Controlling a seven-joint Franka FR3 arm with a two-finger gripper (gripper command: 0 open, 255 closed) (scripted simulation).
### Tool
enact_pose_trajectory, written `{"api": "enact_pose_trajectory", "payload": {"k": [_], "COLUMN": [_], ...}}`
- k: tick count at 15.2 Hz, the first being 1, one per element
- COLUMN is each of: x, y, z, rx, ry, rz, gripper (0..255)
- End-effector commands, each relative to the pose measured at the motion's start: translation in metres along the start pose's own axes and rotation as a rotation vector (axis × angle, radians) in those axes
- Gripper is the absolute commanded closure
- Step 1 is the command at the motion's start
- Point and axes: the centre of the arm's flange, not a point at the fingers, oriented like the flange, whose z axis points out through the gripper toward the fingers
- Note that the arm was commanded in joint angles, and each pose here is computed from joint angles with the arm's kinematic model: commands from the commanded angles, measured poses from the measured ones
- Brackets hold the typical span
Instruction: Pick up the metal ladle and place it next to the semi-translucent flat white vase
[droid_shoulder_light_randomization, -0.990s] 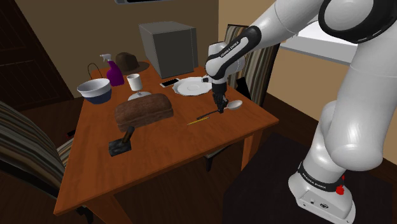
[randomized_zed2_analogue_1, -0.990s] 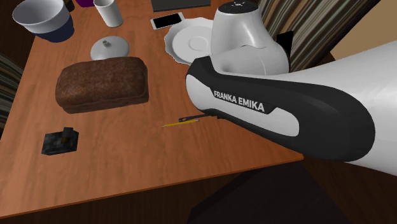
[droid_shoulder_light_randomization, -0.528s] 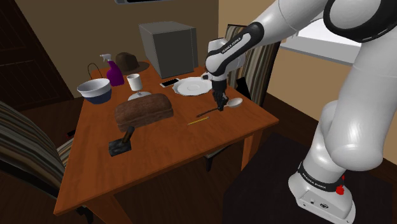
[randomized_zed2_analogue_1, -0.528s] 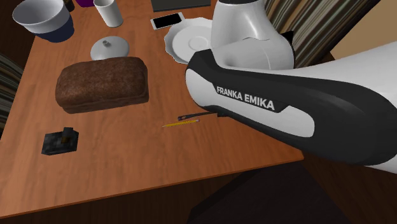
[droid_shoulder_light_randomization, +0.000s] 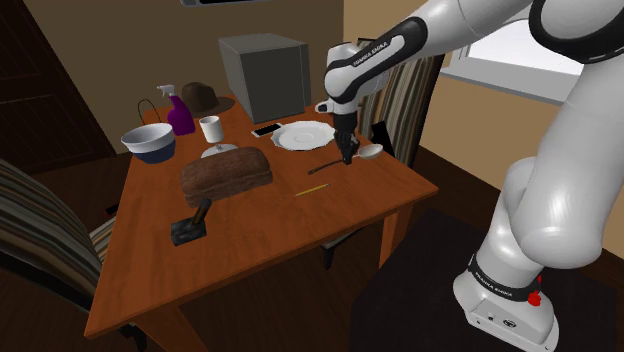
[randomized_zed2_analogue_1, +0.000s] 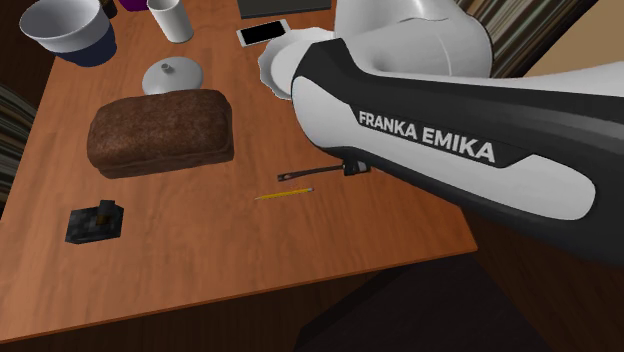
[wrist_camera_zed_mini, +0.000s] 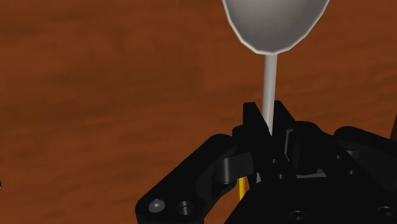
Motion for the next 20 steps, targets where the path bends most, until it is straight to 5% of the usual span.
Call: {"api": "enact_pose_trajectory", "payload": {"k": [1, 15, 20], "x": [0.0, 0.0, 0.058], "y": [-0.001, -0.011, 0.021], "z": [-0.011, -0.082, -0.087], "rx": [0.0, 0.0, 0.0], "ry": [0.0, 0.0, 0.0], "rz": [0.0, 0.0, 0.0], "gripper": [255, 255, 255]}}
